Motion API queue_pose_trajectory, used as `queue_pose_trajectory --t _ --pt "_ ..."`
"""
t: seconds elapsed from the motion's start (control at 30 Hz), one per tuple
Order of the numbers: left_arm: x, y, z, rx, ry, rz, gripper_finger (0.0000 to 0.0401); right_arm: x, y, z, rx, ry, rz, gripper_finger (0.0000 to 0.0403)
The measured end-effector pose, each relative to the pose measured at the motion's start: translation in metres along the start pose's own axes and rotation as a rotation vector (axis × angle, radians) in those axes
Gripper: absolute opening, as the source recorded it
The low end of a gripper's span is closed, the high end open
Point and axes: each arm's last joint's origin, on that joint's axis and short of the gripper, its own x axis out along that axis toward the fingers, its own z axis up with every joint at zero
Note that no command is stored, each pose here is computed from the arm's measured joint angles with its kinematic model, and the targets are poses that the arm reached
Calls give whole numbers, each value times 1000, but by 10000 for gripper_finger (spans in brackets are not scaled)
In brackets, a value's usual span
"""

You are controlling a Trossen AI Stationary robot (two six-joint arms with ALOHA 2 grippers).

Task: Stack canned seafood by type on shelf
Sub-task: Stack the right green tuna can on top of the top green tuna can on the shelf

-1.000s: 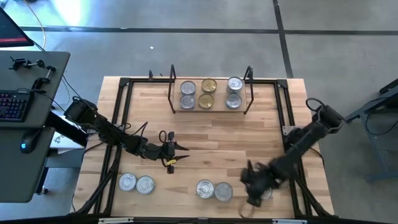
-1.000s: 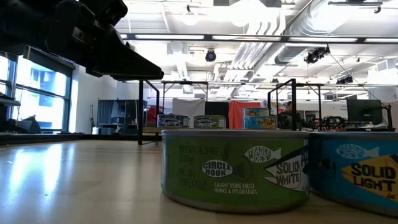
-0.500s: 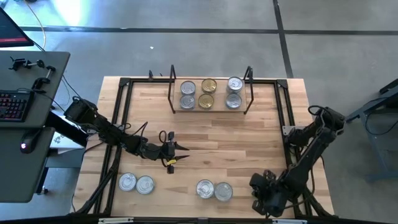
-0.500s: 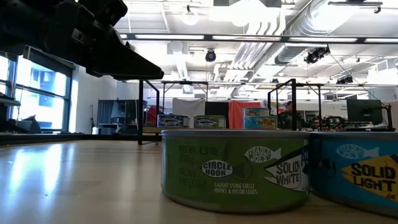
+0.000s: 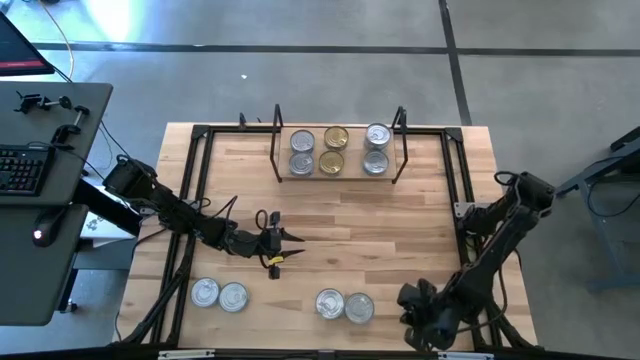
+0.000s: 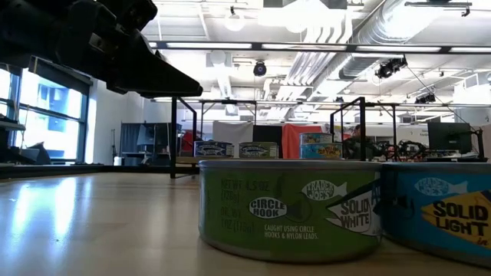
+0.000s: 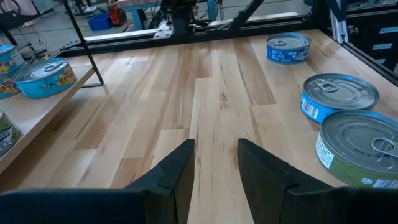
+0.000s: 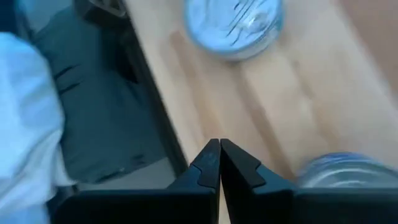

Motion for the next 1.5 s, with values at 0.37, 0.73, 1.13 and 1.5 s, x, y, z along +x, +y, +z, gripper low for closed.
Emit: queue_pose_trajectory --t 0.37,0.73,1.13,1.5 --pt "0 0 2 -10 -18 -1 115 36 -22 29 -44 -177 271 0" --pt "0 0 3 -38 -22 -1 115 68 -46 118 -372 -175 372 0" --pt "0 0 3 -81 -22 -1 115 122 -46 178 -762 6 449 0" --pt "-3 0 8 -115 -44 -8 115 121 -78 203 -769 66 328 0"
